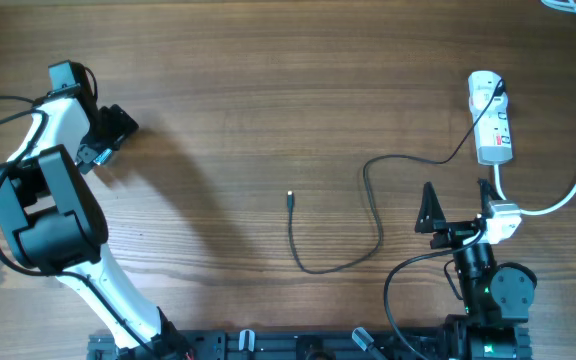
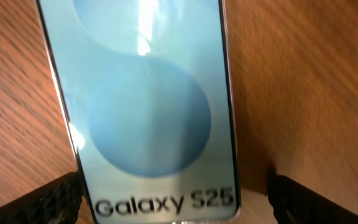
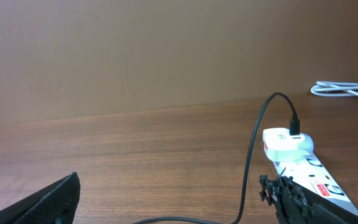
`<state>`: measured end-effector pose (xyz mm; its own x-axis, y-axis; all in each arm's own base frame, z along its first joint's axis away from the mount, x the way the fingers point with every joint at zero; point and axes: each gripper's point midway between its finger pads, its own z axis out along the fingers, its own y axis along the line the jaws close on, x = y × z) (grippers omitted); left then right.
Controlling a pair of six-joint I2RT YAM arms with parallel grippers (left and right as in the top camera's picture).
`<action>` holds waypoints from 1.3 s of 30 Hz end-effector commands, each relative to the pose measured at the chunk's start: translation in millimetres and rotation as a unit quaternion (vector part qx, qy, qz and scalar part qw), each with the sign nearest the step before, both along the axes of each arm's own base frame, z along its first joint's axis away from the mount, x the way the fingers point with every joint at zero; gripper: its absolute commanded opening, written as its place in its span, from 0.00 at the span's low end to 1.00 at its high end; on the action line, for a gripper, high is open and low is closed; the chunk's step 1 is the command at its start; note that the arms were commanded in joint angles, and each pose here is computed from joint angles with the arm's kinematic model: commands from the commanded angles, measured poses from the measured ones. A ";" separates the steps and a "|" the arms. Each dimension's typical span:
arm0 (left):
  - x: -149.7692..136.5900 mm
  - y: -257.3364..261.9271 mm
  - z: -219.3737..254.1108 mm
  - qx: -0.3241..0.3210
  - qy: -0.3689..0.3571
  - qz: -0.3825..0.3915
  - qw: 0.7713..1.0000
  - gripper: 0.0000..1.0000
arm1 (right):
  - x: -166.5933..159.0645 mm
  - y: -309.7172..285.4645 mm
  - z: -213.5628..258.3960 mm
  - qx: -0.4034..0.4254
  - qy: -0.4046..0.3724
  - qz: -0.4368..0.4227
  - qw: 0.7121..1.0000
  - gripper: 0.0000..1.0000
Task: Plug charger to phone and switch on socket
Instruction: 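Lift the phone with the left gripper and carry it toward center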
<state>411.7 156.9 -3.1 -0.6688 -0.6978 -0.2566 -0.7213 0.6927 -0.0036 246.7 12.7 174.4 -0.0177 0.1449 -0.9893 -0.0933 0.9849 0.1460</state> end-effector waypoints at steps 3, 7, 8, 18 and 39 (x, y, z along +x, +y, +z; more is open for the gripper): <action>-17.7 2.9 -47.2 -0.028 0.029 0.027 0.999 1.00 | -0.8 3.1 2.6 0.007 -0.006 0.008 1.000 1.00; -17.7 8.9 -46.8 -0.027 0.024 0.033 0.999 1.00 | -0.8 3.1 2.6 0.007 -0.006 0.008 1.000 1.00; -18.4 8.6 -46.9 -0.027 0.025 0.033 0.999 0.99 | -0.8 3.1 2.6 0.007 -0.006 0.008 1.000 1.00; -37.6 -9.2 -55.6 -0.056 0.060 0.026 0.996 0.81 | -0.8 3.1 2.6 0.006 -0.006 0.008 1.000 1.00; -78.2 -146.1 -55.2 -0.129 0.188 -0.110 0.967 0.77 | -0.8 3.1 2.6 0.006 -0.006 0.008 1.000 1.00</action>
<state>380.1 67.6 -7.7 -0.7874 -0.6157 -0.0302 -0.6161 0.7876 0.0068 246.7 12.7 174.4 -0.0177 0.1449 -0.9893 -0.0933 0.9849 0.1460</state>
